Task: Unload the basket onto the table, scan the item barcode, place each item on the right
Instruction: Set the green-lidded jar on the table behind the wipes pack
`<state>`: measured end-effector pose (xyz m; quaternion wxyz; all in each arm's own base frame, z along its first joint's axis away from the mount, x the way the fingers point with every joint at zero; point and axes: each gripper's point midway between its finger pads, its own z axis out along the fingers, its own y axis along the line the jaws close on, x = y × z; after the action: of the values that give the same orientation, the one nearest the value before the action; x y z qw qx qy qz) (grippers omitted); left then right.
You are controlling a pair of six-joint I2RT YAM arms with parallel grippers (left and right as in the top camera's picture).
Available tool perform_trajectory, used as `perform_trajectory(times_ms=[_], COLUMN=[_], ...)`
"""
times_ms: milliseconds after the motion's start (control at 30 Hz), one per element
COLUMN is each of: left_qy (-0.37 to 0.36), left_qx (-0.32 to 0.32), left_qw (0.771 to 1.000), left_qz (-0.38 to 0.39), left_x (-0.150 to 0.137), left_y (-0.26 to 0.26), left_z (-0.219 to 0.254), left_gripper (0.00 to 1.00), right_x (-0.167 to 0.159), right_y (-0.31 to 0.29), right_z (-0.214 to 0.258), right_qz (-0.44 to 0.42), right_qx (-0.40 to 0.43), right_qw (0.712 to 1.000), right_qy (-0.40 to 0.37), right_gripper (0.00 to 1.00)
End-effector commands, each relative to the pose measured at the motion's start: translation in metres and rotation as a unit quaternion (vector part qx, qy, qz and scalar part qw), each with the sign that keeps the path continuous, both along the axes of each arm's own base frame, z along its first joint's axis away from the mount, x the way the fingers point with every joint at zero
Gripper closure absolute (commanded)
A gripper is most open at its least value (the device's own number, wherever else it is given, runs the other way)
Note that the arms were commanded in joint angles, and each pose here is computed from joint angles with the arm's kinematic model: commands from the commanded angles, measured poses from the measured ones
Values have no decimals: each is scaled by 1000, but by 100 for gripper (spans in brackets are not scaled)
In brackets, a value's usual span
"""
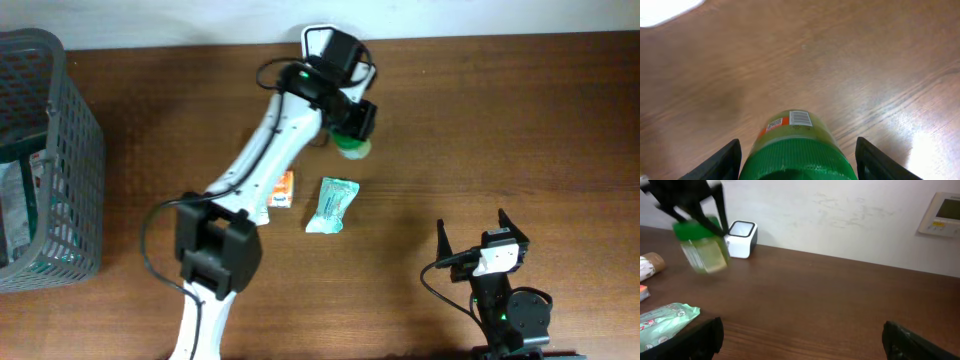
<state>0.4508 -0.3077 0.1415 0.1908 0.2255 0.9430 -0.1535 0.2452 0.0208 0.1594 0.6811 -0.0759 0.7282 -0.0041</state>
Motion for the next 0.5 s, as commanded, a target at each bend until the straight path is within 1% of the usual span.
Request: perform_trajectory(times_ms=[0, 100, 233, 400, 433, 467], left_qy=[23, 30, 30, 40, 41, 40], left_qx=[16, 43, 52, 66, 67, 66], left_qw=[999, 998, 997, 996, 996, 996], left_qz=[-30, -39, -41, -40, -40, -40], left_x=[-15, -24, -27, -29, -29, -28], left_y=[-30, -39, -40, -37, -38, -39], left_z=[-38, -60, -66, -93, -95, -97], left_gripper=[48, 48, 47, 45, 42, 36], right_x=[0, 0, 0, 0, 0, 0], right_y=[0, 0, 0, 0, 0, 0], right_z=[-2, -3, -3, -2, -3, -2], right_qz=[2, 2, 2, 2, 2, 2], right_qx=[-3, -3, -3, -3, -3, -3], right_qw=[1000, 1000, 1000, 1000, 1000, 1000], right_qy=[0, 0, 0, 0, 0, 0], right_gripper=[1, 2, 2, 2, 2, 2])
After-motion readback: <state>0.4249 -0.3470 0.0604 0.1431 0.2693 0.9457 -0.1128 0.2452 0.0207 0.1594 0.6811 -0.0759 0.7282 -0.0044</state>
